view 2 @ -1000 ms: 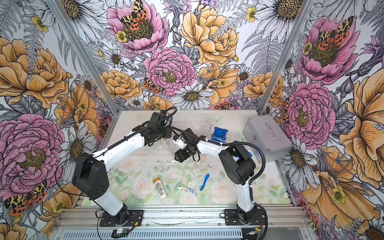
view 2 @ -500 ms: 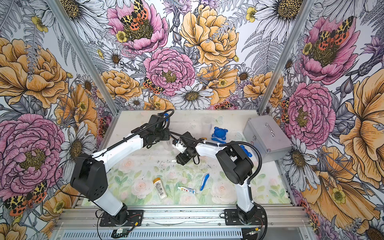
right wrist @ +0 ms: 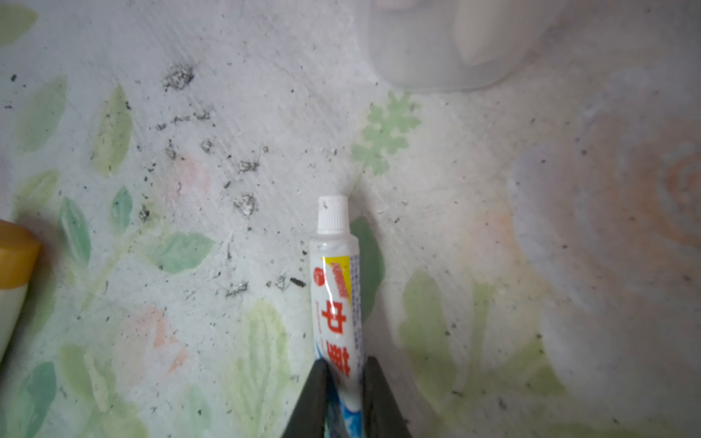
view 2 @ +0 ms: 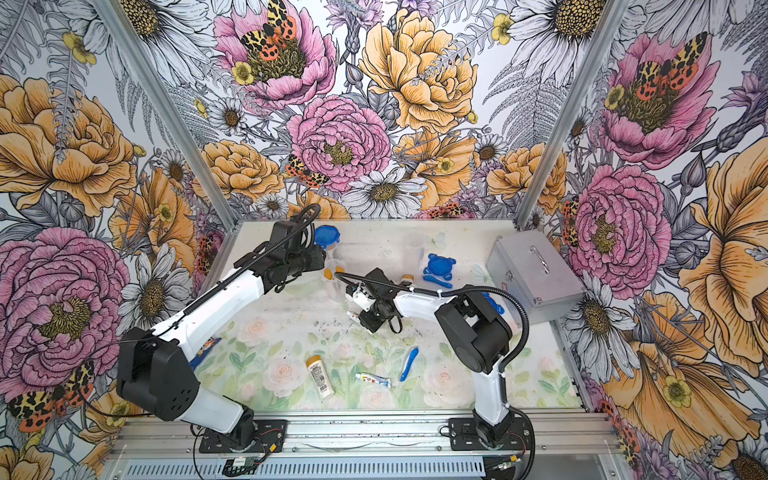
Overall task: Pack away toiletry kits
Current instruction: Pick up the toiletry item from the center of the board.
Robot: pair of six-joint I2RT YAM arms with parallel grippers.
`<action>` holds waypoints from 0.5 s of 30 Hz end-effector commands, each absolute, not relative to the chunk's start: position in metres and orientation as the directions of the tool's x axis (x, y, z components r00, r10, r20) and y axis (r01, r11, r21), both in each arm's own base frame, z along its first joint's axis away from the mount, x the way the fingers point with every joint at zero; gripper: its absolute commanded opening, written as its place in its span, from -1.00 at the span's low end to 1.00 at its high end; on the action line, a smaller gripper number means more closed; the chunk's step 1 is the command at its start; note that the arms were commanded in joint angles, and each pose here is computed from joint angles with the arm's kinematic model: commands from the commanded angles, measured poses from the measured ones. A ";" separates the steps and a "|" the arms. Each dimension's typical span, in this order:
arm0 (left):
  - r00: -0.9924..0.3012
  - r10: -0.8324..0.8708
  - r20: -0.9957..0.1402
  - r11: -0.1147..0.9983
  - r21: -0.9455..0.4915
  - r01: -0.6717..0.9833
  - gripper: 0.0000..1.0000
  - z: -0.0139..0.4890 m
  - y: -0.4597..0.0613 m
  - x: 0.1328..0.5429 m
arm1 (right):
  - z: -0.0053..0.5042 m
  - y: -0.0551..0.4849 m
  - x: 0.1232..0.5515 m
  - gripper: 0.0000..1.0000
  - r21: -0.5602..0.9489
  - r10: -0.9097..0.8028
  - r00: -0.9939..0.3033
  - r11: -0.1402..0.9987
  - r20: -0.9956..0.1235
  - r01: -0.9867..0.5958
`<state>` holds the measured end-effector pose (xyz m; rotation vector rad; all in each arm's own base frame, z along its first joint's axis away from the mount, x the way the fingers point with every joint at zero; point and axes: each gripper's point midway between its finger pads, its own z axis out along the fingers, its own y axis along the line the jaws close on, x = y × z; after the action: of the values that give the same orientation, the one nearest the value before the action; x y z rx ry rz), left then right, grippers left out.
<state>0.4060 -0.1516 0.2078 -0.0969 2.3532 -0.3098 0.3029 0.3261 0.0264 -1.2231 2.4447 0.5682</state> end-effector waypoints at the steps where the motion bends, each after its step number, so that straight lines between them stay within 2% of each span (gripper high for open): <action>1: -0.721 -0.187 -0.667 0.959 -0.284 0.015 0.02 0.216 -0.146 0.397 | 0.016 0.314 0.288 -0.66 0.185 -0.710 -0.573 0.550 -0.409 -0.814; 7: -0.717 -0.196 -0.669 0.958 -0.287 0.007 0.13 0.222 -0.140 0.392 | 0.024 0.316 0.291 -0.29 0.172 -0.704 -0.566 0.552 -0.429 -0.816; 15: -0.711 -0.211 -0.671 0.954 -0.298 -0.001 0.17 0.232 -0.133 0.390 | 0.009 0.316 0.286 -0.34 0.167 -0.719 -0.575 0.559 -0.391 -0.812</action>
<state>0.3948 -0.1361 0.2211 -0.1342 2.3502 -0.3273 0.2962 0.3225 0.0232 -1.2486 2.4594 0.5258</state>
